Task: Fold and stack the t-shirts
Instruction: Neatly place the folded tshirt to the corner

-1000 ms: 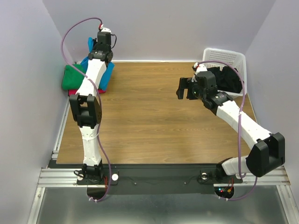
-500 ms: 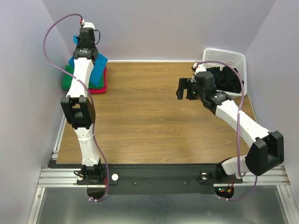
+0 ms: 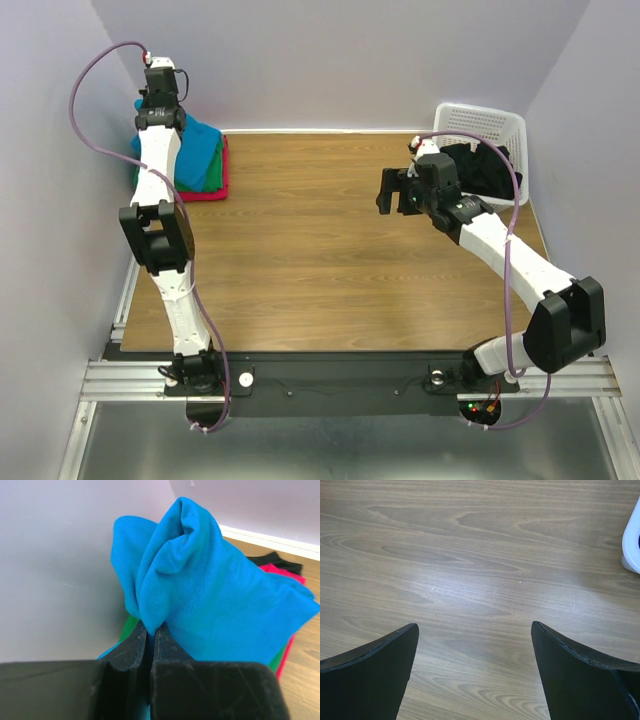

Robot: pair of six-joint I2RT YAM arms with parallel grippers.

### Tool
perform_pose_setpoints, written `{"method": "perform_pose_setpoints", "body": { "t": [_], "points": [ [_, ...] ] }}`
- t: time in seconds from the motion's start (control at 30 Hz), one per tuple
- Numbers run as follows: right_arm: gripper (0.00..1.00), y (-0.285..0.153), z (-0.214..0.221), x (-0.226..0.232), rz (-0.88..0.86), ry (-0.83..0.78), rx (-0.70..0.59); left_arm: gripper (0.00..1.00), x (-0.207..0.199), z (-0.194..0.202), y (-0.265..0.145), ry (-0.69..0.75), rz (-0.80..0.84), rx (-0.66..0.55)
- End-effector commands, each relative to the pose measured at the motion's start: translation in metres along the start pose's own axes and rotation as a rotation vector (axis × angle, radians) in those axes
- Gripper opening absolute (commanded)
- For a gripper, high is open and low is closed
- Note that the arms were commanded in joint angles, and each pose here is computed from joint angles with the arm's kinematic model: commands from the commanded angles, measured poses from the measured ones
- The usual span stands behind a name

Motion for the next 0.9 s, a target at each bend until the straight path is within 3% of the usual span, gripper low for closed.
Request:
{"method": "perform_pose_setpoints", "body": {
  "t": [0.0,0.27,0.37,0.63,0.87],
  "points": [
    [1.00,-0.005,-0.013,0.001,0.001,-0.001,-0.042,0.00,0.008,-0.061,-0.050,-0.106,0.043,-0.173],
    [1.00,-0.008,-0.013,0.003,-0.019,0.002,-0.043,0.00,-0.002,-0.084,-0.105,-0.112,0.042,-0.231],
    [1.00,-0.012,-0.015,0.003,-0.022,0.006,-0.055,0.00,-0.026,-0.083,-0.119,-0.100,0.075,-0.225],
    [1.00,-0.013,-0.016,0.003,-0.018,0.008,-0.059,0.00,-0.056,-0.075,-0.123,-0.123,0.142,-0.198],
    [1.00,-0.012,-0.016,0.002,-0.014,0.006,-0.057,0.00,-0.061,-0.057,-0.099,-0.089,0.093,-0.149]
  ]
}}
Point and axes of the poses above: each gripper's point midway between its finger pads, its own y axis out along the fingers, its own x axis along the line the jaws close on, z = x × y, the point moved 5 cm from there along -y, back along the fingers, and after that the axes turned 2 degrees about -y, right-handed, at the moved point
